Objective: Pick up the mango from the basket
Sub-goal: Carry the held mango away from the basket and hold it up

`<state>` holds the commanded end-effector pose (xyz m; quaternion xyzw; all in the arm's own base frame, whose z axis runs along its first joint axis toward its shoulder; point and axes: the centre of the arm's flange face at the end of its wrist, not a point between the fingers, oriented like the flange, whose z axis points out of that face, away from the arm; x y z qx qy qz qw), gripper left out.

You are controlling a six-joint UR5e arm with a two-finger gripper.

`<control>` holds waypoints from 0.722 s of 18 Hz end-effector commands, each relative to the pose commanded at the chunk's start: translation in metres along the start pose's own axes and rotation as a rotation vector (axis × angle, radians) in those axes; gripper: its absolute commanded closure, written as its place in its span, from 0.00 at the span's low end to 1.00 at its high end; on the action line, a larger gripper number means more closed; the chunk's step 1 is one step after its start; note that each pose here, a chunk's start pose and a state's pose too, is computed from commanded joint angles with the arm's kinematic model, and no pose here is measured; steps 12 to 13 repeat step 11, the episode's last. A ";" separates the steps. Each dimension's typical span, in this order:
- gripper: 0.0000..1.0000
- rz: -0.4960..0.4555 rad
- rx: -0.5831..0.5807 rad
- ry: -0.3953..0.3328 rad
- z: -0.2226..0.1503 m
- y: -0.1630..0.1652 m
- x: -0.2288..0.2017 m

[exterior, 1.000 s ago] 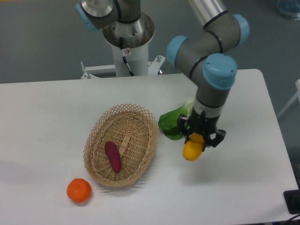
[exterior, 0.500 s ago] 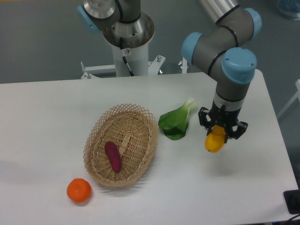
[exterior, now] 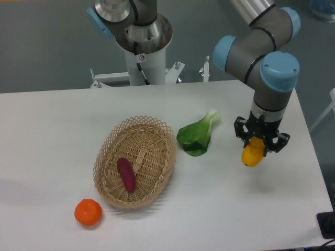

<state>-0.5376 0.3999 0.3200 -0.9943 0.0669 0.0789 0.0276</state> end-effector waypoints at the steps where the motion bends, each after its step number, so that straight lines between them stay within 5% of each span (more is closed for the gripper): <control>1: 0.55 0.005 -0.004 0.003 0.000 0.000 0.000; 13: 0.55 0.039 -0.010 0.011 -0.002 -0.001 -0.007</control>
